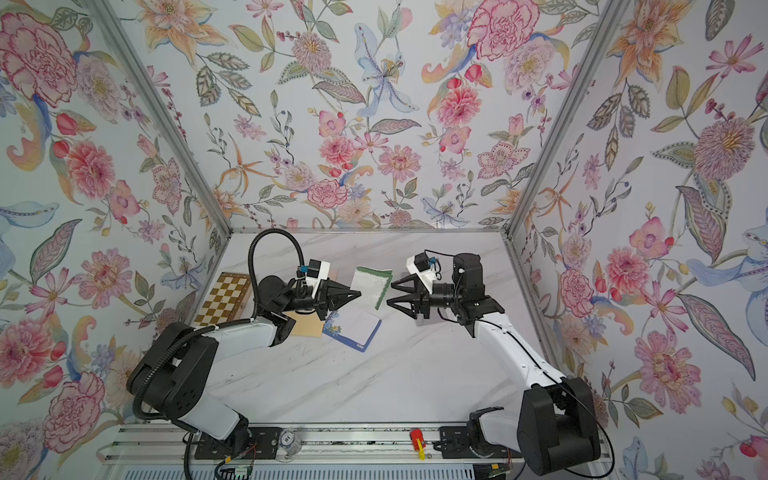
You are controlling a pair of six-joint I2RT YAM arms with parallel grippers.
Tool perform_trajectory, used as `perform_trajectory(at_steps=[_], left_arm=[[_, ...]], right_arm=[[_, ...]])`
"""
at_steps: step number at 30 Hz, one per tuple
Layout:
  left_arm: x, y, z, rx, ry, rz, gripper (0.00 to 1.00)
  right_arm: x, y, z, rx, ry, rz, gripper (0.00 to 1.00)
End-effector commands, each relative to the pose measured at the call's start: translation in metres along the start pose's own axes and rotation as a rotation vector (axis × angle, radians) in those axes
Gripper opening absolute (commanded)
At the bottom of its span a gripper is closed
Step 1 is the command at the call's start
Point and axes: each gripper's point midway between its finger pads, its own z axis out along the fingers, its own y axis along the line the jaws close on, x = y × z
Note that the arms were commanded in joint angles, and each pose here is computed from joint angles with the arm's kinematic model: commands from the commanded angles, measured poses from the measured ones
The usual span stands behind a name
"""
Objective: Fold the letter paper in half and place it into the envelope
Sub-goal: Pick up the letter paper from the center of the board.
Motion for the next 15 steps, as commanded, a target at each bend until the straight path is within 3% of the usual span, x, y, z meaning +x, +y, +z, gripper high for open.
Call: perform_trajectory(at_steps=[1, 15], left_arm=[[-0.014, -0.008, -0.004, 0.015, -0.027, 0.05, 0.0], [-0.02, -0.01, -0.004, 0.021, -0.049, 0.057, 0.0]], right_arm=[[-0.004, 0.013, 0.004, -0.067, -0.012, 0.029, 0.7], [-0.012, 0.011, 0.026, -0.074, -0.03, -0.018, 0.72]])
